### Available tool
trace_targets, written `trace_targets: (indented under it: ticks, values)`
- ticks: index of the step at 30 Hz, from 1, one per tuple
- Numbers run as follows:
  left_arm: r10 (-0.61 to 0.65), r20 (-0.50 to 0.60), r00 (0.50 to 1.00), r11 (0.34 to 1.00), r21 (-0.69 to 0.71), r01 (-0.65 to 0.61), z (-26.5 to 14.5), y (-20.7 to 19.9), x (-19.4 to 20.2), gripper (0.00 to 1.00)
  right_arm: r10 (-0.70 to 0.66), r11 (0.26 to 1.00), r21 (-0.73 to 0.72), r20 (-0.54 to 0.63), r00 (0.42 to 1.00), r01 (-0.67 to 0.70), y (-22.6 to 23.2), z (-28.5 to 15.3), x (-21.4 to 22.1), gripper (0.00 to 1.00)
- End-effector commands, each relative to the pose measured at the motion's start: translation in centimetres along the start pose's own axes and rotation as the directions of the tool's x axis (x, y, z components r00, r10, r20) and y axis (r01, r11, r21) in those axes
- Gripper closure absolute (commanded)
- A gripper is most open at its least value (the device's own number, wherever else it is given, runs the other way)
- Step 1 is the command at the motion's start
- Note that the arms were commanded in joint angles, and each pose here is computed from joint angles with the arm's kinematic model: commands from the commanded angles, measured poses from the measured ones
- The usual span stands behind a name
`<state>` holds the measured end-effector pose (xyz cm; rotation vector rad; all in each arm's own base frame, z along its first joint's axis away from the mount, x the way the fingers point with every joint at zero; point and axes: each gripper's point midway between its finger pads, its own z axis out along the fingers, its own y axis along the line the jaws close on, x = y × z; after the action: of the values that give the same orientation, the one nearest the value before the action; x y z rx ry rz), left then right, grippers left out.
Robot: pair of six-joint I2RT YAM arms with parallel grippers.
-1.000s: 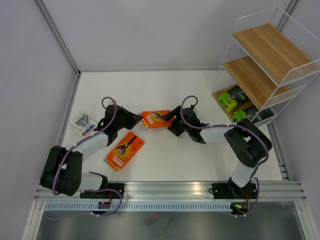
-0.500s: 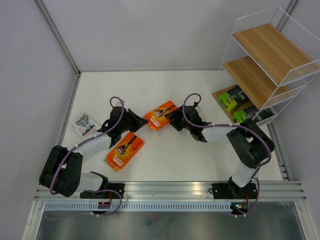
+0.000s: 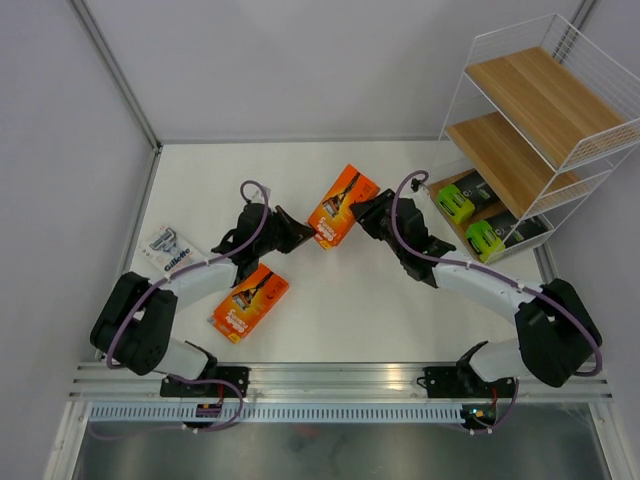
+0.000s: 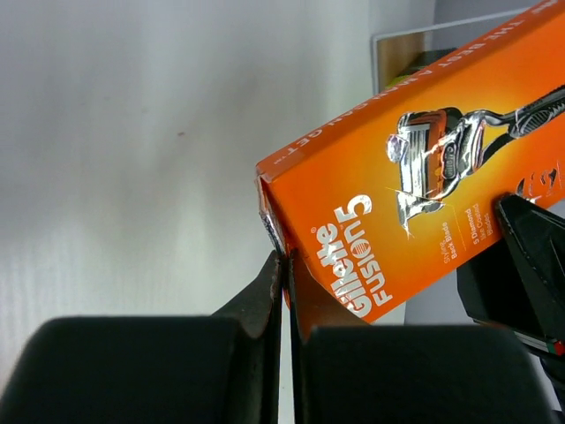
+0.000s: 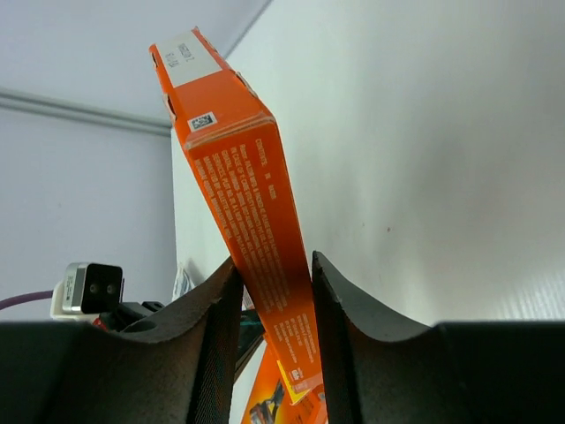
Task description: Place and organize the shaving razors onto the shelf
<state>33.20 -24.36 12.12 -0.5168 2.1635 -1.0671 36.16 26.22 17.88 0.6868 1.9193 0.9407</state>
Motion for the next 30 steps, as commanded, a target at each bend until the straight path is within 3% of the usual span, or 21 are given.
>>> trace_targets:
  ticks: [1,8,14,20,30]
  values:
    - [0.112,0.022,0.993,0.977,0.181,-0.114,0.6,-6.9,-0.2,0.98,-0.041,0.997,-0.064,0.119,0.992,0.048,3.7,-1.7,-3.8,0.59]
    - [0.127,0.042,0.991,0.942,0.308,-0.133,2.2,-13.5,-1.6,0.98,-0.089,0.995,-0.007,0.287,0.954,0.095,4.1,-6.1,-8.9,0.55]
    - [0.132,0.011,0.991,0.917,0.378,-0.127,5.1,-18.6,-1.6,0.98,-0.136,0.988,0.121,0.366,0.921,0.097,2.0,-8.7,-12.3,0.45]
    - [0.070,-0.046,0.997,0.898,0.437,-0.043,7.9,-21.9,-0.2,0.98,-0.177,0.973,0.212,0.449,0.876,0.088,-0.1,-10.2,-17.8,0.43]
    - [0.060,-0.056,0.997,0.840,0.542,-0.020,11.0,-30.3,0.4,0.98,-0.279,0.940,0.324,0.554,0.785,0.106,-0.5,-11.2,-25.7,0.43]
